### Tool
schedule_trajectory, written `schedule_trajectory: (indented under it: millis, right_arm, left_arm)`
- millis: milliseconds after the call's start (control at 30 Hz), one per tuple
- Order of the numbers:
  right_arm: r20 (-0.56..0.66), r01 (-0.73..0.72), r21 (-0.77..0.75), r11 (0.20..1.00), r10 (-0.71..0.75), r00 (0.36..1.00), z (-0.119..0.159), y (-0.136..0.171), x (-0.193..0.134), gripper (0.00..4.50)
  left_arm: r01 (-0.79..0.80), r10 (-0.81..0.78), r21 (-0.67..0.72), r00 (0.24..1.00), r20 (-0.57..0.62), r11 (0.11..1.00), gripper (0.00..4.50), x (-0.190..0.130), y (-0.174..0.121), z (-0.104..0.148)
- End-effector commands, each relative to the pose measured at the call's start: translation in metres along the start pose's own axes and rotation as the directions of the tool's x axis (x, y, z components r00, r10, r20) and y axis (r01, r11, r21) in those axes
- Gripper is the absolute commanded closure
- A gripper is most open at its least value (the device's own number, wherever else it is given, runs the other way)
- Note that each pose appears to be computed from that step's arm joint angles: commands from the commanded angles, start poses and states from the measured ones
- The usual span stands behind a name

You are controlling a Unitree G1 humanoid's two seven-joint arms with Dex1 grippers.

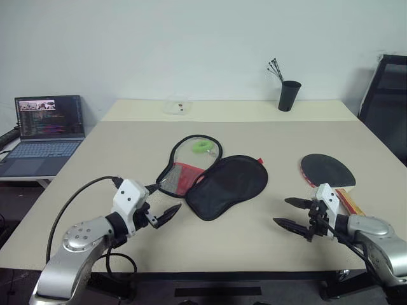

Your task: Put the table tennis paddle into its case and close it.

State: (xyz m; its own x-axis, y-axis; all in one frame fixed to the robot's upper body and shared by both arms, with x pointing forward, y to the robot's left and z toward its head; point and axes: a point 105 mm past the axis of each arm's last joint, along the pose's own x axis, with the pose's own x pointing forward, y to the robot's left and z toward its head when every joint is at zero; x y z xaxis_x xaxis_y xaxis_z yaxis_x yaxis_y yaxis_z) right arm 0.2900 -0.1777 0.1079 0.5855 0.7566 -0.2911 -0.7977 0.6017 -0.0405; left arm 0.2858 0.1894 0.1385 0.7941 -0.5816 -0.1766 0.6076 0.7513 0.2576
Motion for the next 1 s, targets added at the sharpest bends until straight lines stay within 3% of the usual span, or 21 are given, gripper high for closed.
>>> schedule_trajectory:
  millis: [33,200,333,500,667,1000]
  right_arm:
    - [0.01,0.007,-0.046,0.999,-0.007,1.0,0.01,-0.003,0.0,0.05]
    - [0.062,0.042,-0.03,0.999,-0.04,0.997,0.037,-0.004,-0.001,0.05]
    - [0.075,0.061,0.006,0.998,-0.062,0.995,0.049,0.002,-0.007,0.05]
    - [0.065,0.063,0.117,0.991,-0.07,0.995,0.046,0.012,0.003,0.05]
    - [0.085,0.061,0.206,0.977,-0.081,0.993,0.045,0.015,0.027,0.05]
    - [-0.033,0.272,0.339,0.901,-0.277,0.96,0.026,-0.019,0.06,0.05]
  left_arm:
    - [0.001,-0.002,0.018,0.999,0.054,1.0,0.0,0.003,0.001,0.011]
    - [0.085,-0.079,-0.054,0.99,0.117,0.995,0.0,0.011,-0.003,0.02]
    - [0.137,-0.135,-0.016,0.984,0.117,0.99,0.0,0.017,0.007,0.018]
    - [0.19,-0.187,-0.004,0.97,0.153,0.982,0.0,0.015,0.021,0.03]
    - [0.283,-0.286,0.039,0.953,0.099,0.958,0.0,0.015,0.024,0.03]
    - [0.347,-0.359,0.133,0.929,0.085,0.928,0.0,0.026,0.032,0.047]
